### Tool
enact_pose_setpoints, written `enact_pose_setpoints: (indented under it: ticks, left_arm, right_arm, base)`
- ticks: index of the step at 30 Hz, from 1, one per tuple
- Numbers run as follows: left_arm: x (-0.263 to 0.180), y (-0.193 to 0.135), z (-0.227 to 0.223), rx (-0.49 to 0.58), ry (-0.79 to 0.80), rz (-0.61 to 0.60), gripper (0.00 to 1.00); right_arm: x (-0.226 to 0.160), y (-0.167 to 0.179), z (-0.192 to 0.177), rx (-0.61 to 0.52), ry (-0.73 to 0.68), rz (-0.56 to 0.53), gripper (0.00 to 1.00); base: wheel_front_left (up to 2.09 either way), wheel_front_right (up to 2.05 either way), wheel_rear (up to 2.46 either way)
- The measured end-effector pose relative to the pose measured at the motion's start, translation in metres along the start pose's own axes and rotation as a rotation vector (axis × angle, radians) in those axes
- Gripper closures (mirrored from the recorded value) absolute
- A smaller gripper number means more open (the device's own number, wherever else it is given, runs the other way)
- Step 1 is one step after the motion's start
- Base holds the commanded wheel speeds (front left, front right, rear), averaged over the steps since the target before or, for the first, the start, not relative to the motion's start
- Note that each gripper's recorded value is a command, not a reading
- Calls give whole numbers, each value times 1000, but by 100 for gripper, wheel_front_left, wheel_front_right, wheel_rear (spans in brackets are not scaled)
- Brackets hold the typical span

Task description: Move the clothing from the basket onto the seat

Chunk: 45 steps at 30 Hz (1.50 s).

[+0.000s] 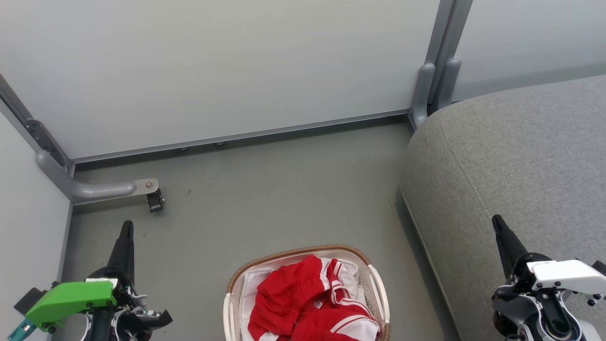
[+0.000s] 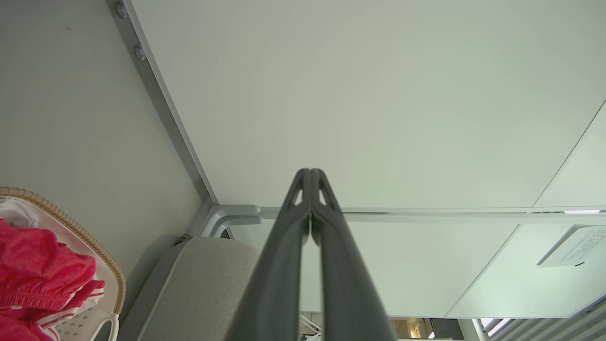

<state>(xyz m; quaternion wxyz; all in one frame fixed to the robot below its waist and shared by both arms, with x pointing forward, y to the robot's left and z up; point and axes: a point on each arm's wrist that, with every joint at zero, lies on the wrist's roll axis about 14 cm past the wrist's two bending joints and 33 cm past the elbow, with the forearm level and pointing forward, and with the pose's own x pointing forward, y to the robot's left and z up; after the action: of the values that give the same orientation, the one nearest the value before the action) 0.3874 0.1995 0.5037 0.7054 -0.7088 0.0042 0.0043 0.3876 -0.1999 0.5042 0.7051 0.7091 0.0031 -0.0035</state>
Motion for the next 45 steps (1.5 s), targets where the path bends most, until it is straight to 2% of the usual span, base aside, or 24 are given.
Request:
enact_pose_setpoints:
  ticks: [2,3,10,17,23,29,45]
  left_arm:
    - [0,0,0,0,0,0,100]
    - [0,0,0,0,0,0,0]
    - [-15,34,-4,-12,2,102,0]
    - [-14,31,-7,6,-9,95,0]
    - [-12,27,-7,61,-17,83,0]
    - [-11,23,-6,145,-28,74,0]
    - [-11,12,-12,458,-19,35,0]
  right_arm:
    - [0,0,0,0,0,0,100]
    - [0,0,0,0,0,0,0]
    - [-13,-31,-5,20,-1,-92,0]
    - [-13,-33,-6,-13,-14,-100,0]
    - [-13,-34,-3,-78,-32,-107,0]
    - [-12,-30,1,-169,-47,-98,0]
    - [-7,-13,-2,-488,-45,-46,0]
  base:
    - [0,0,0]
    - [0,0,0]
    - [0,0,0]
    - [0,0,0]
    - [0,0,0]
    - [0,0,0]
    - [0,0,0]
